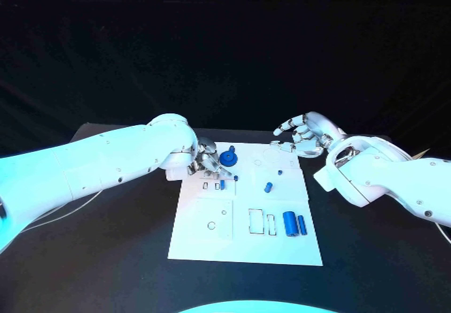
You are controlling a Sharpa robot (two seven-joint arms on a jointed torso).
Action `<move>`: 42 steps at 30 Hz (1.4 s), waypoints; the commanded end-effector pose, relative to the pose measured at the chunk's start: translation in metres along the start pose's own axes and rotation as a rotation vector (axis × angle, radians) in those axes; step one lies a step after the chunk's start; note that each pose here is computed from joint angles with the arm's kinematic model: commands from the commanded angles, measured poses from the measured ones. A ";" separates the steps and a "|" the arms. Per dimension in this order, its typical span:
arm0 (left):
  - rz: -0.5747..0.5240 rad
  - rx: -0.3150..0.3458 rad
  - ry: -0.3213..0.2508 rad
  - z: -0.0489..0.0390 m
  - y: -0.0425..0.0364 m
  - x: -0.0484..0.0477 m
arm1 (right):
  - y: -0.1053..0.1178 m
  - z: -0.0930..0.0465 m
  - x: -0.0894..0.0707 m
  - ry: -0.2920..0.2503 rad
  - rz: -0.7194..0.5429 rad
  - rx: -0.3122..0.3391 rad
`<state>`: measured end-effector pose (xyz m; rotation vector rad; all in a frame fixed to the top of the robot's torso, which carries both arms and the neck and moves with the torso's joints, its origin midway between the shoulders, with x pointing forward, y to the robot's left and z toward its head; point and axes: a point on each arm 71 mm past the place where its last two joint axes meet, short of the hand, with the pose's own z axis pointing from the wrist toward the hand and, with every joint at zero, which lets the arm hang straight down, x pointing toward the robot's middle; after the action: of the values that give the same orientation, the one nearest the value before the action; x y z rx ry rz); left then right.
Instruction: Assemble the parts on the task board
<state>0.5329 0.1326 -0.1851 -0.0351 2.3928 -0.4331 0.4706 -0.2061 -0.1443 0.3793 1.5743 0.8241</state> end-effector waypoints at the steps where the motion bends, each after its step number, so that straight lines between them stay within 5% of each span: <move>1: 0.010 0.005 0.032 0.0009 -0.0026 0.0034 | 0.001 0.000 0.001 0.015 -0.006 -0.014; 18: 0.008 -0.003 0.068 0.0117 -0.0038 0.0149 | 0.001 0.002 0.002 0.018 -0.008 -0.011; 42: -0.016 0.006 0.088 0.0109 -0.0028 0.0183 | -0.001 0.004 0.002 0.017 -0.011 -0.004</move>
<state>0.5281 0.1260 -0.2028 -0.0336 2.4571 -0.4391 0.4746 -0.2059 -0.1459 0.3778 1.5802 0.8165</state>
